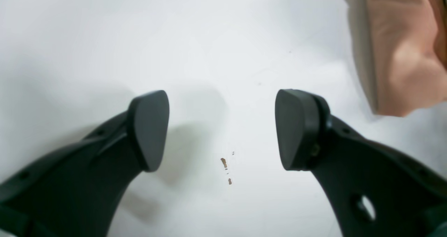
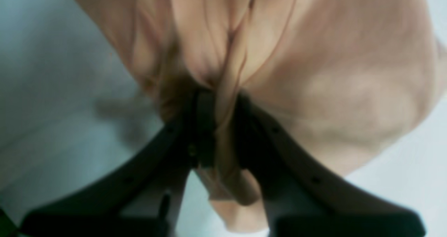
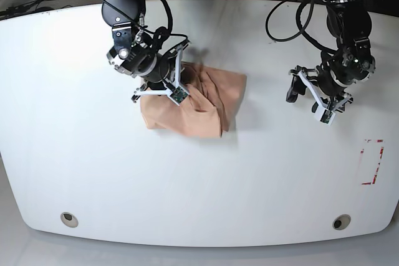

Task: Fold the T-shirt properly
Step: 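Lift the folded bundle with the right gripper and lay it over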

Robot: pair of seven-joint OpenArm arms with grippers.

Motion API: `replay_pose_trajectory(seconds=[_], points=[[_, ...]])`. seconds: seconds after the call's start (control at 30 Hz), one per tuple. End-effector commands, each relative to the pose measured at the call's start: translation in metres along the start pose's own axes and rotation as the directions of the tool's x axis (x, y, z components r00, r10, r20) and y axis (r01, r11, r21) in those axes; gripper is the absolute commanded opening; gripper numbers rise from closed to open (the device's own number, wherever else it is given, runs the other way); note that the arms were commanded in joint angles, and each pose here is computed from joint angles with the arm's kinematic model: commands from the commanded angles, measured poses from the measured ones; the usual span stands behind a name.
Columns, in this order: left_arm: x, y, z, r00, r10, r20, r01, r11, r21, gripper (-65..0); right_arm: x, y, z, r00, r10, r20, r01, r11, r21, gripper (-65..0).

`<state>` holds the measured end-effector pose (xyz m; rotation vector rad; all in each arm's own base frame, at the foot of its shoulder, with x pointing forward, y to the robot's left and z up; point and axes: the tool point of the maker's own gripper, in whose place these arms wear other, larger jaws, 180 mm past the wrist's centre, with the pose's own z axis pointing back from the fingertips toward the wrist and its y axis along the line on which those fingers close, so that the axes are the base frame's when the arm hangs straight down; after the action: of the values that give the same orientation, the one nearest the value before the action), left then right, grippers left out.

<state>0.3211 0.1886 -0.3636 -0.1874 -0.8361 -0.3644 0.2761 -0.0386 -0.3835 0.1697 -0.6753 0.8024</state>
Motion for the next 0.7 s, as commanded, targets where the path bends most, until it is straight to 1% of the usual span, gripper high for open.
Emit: replay_pose_trajectory(seconds=[0.0,0.13,0.2,0.23,0.27,0.33,0.4,0.43,0.5,0.53,0.6,0.67], points=[[0.017,0.004,0.004,0.998,-0.015,0.054,0.014,1.0,0.007,-20.6,0.032,0.003,0.007,0.996,0.045,0.083,-0.043,0.999,-0.024,-59.3],[0.017,0.004,0.004,0.999,-0.015,0.052,0.014,1.0,0.007,-20.6,0.067,0.014,0.012,0.984,0.078,0.158,-0.075,0.997,-0.028,-59.3],[0.016,0.005,0.004,0.999,-0.015,0.05,0.015,1.0,0.008,-20.6,0.078,0.016,0.01,0.98,0.088,0.176,-0.086,0.996,-0.02,-59.3],[0.016,0.005,0.004,0.999,-0.016,0.051,0.016,1.0,0.008,-20.6,0.082,0.018,0.008,0.979,0.093,0.18,-0.092,0.996,-0.013,-58.8],[0.015,0.005,0.005,0.999,-0.016,0.048,0.016,1.0,0.008,-20.6,0.085,0.021,0.005,0.979,0.097,0.182,-0.098,0.995,-0.004,-56.8],[0.011,0.003,0.005,0.999,-0.015,0.04,0.015,1.0,0.006,-20.6,0.096,0.023,0.002,0.974,0.108,0.197,-0.111,0.994,0.004,-48.8],[0.011,0.003,0.006,0.999,-0.017,0.041,0.017,1.0,0.007,-20.6,0.105,0.025,0.001,0.971,0.113,0.213,-0.117,0.993,0.009,-36.1],[0.011,0.003,0.006,0.999,-0.018,0.04,0.017,1.0,0.008,-20.6,0.108,0.025,0.001,0.97,0.11,0.218,-0.115,0.993,0.01,-31.7],[0.011,0.004,0.006,0.999,-0.02,0.038,0.019,1.0,0.01,-20.6,0.117,0.025,0.002,0.965,0.108,0.237,-0.114,0.993,0.009,-20.5],[0.011,0.004,0.006,0.999,-0.02,0.038,0.019,1.0,0.01,-20.6,0.12,0.024,0.003,0.963,0.11,0.244,-0.115,0.993,0.005,-16.3],[0.011,0.004,0.006,0.999,-0.02,0.038,0.019,1.0,0.01,-20.6,0.126,0.024,0.004,0.961,0.111,0.255,-0.116,0.993,0.004,-14.4],[0.009,0.005,0.006,0.999,-0.018,0.033,0.017,1.0,0.012,-20.6,0.132,0.022,0.005,0.956,0.116,0.268,-0.12,0.993,-0.002,-14.3]])
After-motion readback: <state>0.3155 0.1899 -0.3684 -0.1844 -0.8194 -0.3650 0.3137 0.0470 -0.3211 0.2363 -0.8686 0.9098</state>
